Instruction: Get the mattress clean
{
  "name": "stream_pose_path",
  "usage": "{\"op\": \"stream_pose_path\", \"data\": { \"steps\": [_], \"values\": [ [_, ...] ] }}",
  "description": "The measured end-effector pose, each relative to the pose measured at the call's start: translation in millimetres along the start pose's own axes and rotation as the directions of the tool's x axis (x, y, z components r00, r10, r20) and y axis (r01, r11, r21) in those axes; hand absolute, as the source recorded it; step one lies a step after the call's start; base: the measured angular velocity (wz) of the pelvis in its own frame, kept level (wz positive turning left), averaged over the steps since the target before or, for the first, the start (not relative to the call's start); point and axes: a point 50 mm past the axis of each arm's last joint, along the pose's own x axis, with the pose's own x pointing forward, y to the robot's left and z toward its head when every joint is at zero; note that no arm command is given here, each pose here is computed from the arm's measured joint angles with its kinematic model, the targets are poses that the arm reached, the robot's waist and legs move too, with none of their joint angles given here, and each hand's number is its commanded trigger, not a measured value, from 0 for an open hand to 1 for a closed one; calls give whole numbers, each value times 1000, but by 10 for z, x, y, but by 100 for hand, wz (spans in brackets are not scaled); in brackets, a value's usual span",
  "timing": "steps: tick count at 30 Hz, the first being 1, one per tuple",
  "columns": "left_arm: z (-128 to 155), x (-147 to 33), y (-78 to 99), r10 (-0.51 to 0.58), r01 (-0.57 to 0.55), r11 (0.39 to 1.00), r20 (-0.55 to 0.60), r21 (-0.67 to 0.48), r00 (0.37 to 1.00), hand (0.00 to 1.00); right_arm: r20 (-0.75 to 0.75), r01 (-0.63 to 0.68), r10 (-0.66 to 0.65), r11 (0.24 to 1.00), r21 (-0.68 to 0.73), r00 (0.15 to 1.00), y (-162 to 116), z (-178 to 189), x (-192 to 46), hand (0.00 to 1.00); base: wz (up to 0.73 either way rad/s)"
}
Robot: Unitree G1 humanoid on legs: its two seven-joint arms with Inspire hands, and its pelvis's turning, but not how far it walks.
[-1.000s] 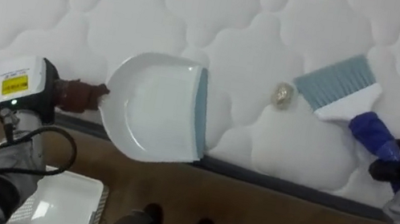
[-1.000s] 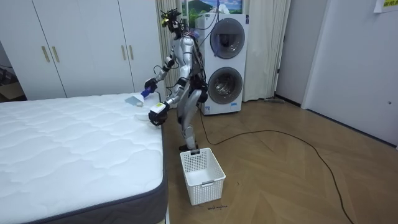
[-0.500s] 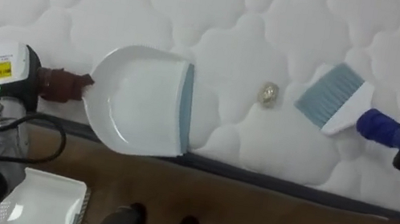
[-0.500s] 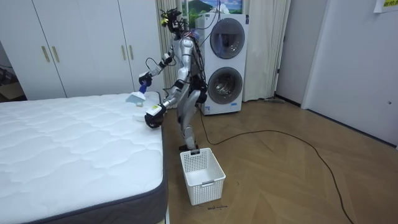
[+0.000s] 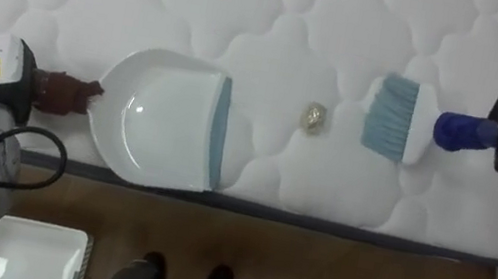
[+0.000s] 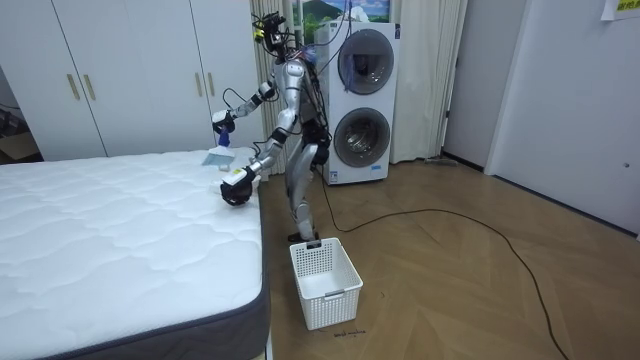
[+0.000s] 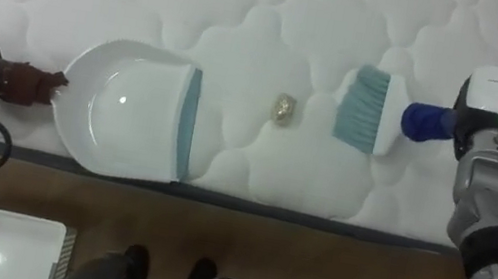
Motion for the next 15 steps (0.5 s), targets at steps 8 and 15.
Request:
{"op": "stream_pose_path", "data": {
  "steps": [8, 15],
  "values": [
    [17, 25, 28, -15, 15, 1000, 22, -8, 1000, 100, 49, -49, 52, 997, -59, 997, -17, 103, -5, 100, -4],
    [73, 44, 72, -4, 5, 1000, 62, -8, 998, 100, 147, -50, 68, 991, -123, 987, -91, 312, -55, 100, -2]
  ]
}}
